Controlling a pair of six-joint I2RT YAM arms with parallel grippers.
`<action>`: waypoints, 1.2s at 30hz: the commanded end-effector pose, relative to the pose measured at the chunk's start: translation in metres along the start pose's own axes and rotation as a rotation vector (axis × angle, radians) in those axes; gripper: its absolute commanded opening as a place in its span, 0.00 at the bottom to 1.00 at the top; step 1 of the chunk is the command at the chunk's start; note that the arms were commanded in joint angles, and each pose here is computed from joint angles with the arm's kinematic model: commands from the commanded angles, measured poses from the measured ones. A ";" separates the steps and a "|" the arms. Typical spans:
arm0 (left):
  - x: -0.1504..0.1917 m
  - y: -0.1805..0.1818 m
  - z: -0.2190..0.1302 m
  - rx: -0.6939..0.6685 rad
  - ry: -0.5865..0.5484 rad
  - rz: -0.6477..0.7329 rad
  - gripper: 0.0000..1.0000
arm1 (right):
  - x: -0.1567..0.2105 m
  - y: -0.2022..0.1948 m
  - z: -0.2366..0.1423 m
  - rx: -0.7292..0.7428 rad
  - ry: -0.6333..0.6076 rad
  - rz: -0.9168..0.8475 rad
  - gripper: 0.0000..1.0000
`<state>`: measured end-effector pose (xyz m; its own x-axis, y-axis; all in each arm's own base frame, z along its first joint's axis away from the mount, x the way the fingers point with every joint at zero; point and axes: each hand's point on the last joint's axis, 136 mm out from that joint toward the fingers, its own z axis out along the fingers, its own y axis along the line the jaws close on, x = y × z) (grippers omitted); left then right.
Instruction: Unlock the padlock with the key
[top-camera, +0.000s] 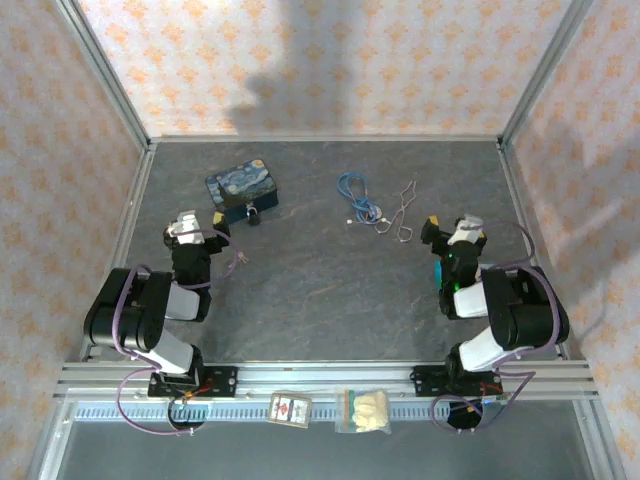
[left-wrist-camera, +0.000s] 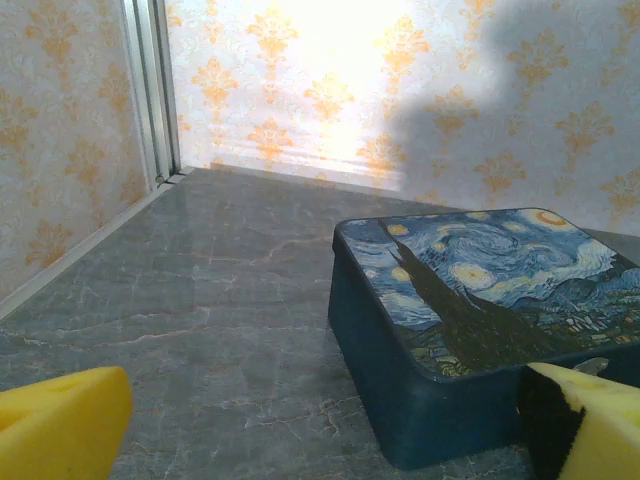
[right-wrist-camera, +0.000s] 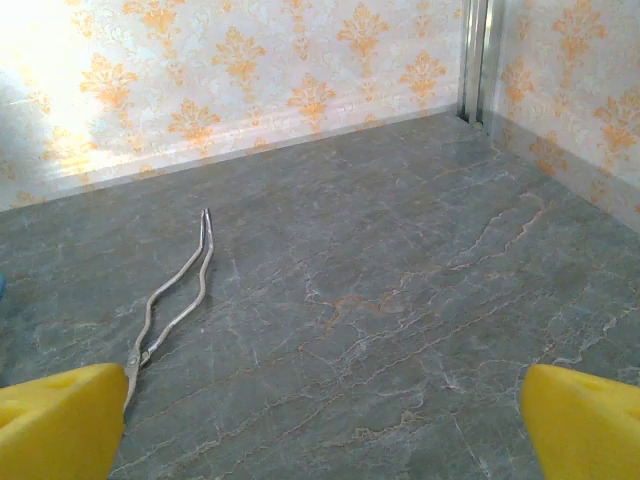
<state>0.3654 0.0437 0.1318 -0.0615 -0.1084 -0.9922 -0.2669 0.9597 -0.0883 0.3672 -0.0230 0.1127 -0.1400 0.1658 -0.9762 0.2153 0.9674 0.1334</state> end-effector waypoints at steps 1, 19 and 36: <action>-0.002 -0.002 0.003 0.011 -0.003 0.017 0.99 | -0.013 0.002 0.003 -0.004 -0.039 0.017 1.00; -0.002 -0.003 0.004 0.018 -0.001 0.014 0.99 | -0.013 0.002 0.004 -0.005 -0.036 0.016 1.00; -0.055 -0.018 0.005 -0.122 0.065 -0.006 0.99 | -0.057 0.004 0.007 0.125 0.024 0.113 1.00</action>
<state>0.3839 0.0241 0.1904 -0.0439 -0.0914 -0.9948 -0.2857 0.9554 -0.0751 0.3872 -0.0274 0.1770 -0.0686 0.2207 -0.9729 0.2818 0.9398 0.1934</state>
